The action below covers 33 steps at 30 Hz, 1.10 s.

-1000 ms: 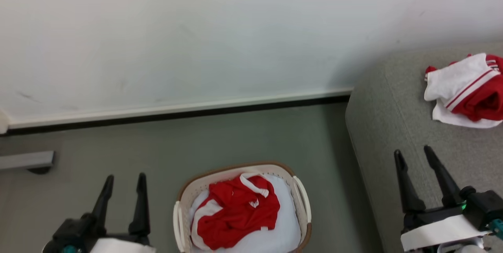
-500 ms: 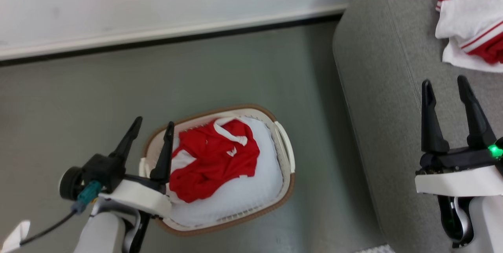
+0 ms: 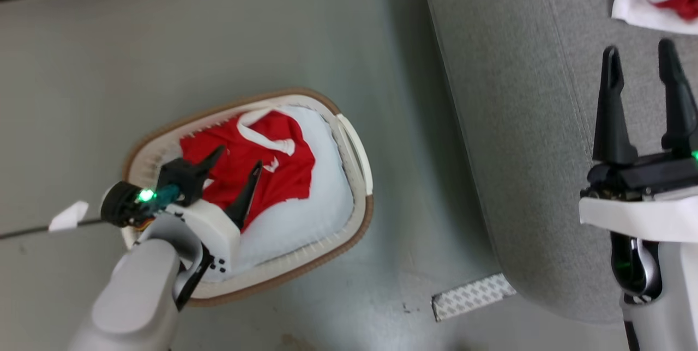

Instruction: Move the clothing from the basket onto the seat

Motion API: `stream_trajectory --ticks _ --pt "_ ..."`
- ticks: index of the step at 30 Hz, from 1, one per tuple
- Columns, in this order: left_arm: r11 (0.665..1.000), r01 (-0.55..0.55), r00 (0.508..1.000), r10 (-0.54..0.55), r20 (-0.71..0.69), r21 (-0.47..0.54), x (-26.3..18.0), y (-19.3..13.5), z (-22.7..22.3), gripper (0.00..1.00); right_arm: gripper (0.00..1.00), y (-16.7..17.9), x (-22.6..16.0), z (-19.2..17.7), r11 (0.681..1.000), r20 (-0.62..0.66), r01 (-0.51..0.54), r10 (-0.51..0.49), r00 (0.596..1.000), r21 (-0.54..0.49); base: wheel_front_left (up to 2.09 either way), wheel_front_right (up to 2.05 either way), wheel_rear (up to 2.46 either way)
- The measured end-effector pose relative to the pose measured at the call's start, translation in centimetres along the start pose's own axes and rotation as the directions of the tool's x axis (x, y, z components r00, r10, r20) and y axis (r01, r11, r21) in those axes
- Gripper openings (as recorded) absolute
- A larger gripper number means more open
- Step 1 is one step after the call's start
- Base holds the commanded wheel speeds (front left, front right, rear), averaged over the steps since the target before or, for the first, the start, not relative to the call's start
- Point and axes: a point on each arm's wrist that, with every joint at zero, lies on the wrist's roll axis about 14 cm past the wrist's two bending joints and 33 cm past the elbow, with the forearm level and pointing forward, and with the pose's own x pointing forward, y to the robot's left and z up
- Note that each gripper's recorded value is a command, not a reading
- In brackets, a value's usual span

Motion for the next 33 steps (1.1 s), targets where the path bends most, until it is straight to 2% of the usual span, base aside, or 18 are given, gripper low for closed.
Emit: stream_trajectory --ticks 7,16,24,33 --pt "0.997 0.079 0.970 -0.078 -0.229 -0.006 2.2 -0.5 -6.7 1.00 1.00 -0.5 1.9 0.1 1.000 0.039 0.007 -0.008 0.999 0.023 0.00 0.00 0.00" --pt "0.987 0.160 0.885 -0.128 -0.447 0.034 2.8 -0.2 -13.7 1.00 1.00 -0.3 3.6 -0.8 0.999 0.051 -0.009 0.007 0.999 0.042 0.00 0.00 0.00" --pt "0.971 0.220 0.814 -0.133 -0.565 0.088 2.3 0.2 -17.4 1.00 1.00 -0.1 3.8 -1.5 0.999 0.041 -0.019 0.017 0.999 0.036 0.00 0.00 0.00" --pt "0.964 0.243 0.756 -0.121 -0.643 0.104 1.9 0.9 -19.5 1.00 1.00 -0.3 3.7 -2.7 0.999 0.013 -0.015 0.014 1.000 0.035 0.00 0.00 0.00"
